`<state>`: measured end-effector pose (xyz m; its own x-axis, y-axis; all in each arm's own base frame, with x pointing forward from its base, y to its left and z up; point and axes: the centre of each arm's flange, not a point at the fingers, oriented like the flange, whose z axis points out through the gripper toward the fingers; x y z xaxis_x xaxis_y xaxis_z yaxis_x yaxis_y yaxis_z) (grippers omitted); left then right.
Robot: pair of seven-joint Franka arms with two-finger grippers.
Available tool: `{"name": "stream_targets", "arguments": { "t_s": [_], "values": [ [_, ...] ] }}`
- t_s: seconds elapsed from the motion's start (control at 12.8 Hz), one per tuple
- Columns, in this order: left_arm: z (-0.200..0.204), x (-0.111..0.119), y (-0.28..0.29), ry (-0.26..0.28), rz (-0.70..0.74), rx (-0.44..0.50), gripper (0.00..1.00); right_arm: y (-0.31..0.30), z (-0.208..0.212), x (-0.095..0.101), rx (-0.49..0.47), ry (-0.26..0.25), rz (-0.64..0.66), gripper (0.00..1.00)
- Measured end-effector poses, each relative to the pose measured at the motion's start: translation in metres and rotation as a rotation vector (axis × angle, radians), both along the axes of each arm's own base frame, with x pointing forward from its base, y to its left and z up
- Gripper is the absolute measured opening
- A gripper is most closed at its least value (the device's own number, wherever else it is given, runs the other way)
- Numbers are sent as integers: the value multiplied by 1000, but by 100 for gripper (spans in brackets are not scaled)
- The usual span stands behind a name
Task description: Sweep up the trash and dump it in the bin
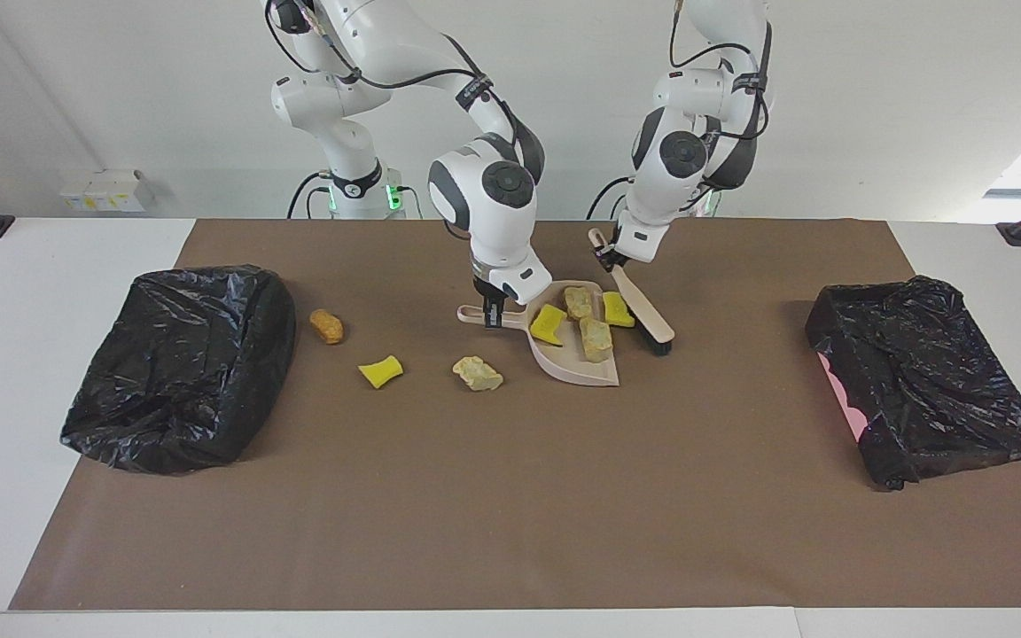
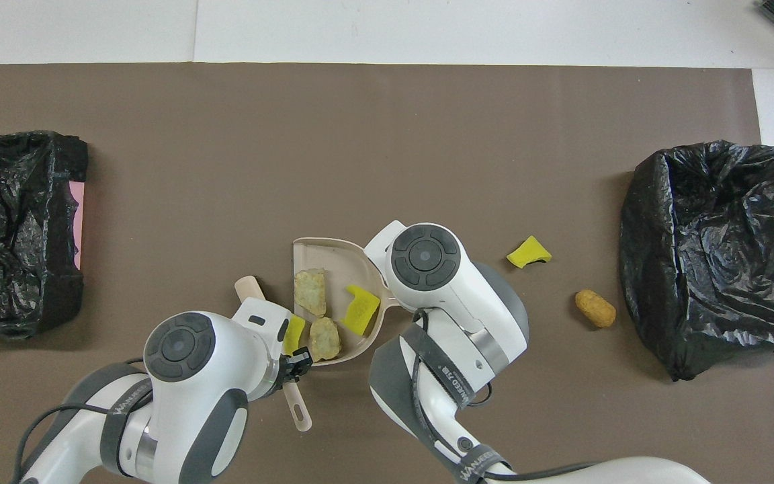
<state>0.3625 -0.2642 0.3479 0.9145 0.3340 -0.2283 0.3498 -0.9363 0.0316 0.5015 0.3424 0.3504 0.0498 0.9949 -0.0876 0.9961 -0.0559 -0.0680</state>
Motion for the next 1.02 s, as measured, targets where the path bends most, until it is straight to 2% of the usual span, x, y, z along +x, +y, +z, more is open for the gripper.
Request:
{"name": "stream_targets", "arguments": {
  "t_s": [0.16, 0.39, 0.86, 1.02],
  "values": [
    [4, -8, -20, -20, -44, -12, 26, 3, -2, -3, -7, -3, -23, 32],
    [17, 1, -35, -26, -65, -43, 26, 4, -6, -3, -11, 1, -30, 32],
    [26, 23, -7, 99, -108, -42, 26, -4, -4, 1, -22, 12, -65, 32],
    [35, 34, 5, 98, -122, -31, 26, -23, 3, 11, -27, 15, -99, 32]
  ]
}}
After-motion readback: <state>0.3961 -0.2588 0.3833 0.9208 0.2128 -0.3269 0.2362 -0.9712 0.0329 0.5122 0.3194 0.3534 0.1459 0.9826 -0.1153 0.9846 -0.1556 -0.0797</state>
